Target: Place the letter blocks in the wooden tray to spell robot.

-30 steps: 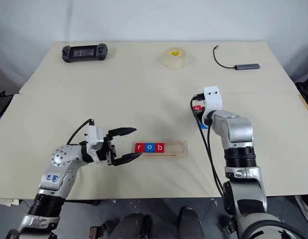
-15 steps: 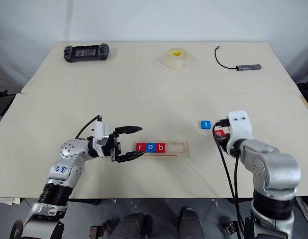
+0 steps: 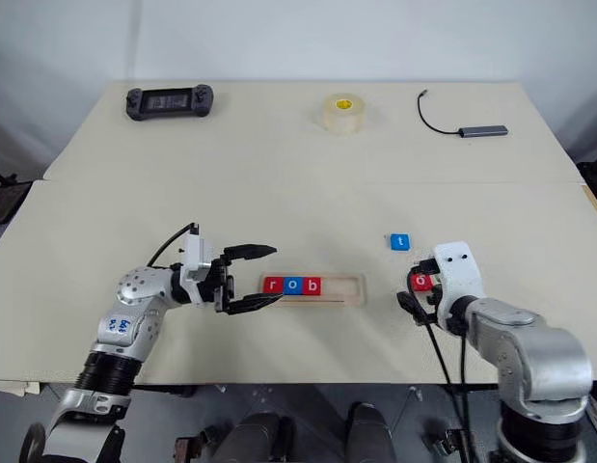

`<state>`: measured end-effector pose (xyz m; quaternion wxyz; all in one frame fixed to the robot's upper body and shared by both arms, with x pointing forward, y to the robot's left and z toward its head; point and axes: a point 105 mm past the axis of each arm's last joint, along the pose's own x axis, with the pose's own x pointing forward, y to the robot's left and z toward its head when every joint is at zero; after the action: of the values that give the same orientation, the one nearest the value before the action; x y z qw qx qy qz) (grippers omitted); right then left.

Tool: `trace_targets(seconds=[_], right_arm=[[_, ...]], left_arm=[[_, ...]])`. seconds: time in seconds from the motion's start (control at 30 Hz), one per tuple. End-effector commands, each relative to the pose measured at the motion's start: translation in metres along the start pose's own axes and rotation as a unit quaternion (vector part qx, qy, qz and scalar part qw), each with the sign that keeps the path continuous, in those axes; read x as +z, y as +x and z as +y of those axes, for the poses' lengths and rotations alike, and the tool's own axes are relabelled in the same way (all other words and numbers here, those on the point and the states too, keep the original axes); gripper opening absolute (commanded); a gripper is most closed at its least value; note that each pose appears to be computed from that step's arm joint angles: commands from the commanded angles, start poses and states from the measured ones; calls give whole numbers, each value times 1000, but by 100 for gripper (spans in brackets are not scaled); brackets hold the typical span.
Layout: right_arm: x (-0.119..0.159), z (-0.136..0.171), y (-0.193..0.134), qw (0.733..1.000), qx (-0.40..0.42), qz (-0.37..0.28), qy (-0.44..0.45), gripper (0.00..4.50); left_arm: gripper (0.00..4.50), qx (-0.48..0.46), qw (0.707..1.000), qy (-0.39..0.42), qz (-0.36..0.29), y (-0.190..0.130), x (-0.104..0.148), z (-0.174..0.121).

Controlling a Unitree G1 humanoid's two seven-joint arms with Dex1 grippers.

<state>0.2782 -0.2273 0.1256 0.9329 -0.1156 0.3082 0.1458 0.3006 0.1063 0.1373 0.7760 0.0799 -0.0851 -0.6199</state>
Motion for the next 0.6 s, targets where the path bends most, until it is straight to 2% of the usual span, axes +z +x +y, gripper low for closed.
trace_targets(seconds=[0.03, 0.1, 0.17, 0.23, 0.4, 0.6], right_arm=[[19, -4, -9, 990, 74, -46, -111, 447], [24, -2, -13, 974, 142, -69, -165, 447], [27, -4, -19, 941, 213, -97, -243, 447], [26, -11, -17, 920, 238, -102, -294, 447], [24, -35, 6, 907, 266, -72, -318, 447], [22, -42, 28, 894, 288, -50, -340, 447]], left_arm=[[450, 4, 1000, 27, -3, -5, 11, -1], [450, 4, 1000, 28, -2, -7, 12, -3], [450, 2, 1000, 31, 1, -9, 13, -5], [450, 2, 999, 32, 3, -10, 14, -6], [450, 6, 999, 34, 5, -12, 16, -11], [450, 12, 999, 33, 6, -12, 17, -16]])
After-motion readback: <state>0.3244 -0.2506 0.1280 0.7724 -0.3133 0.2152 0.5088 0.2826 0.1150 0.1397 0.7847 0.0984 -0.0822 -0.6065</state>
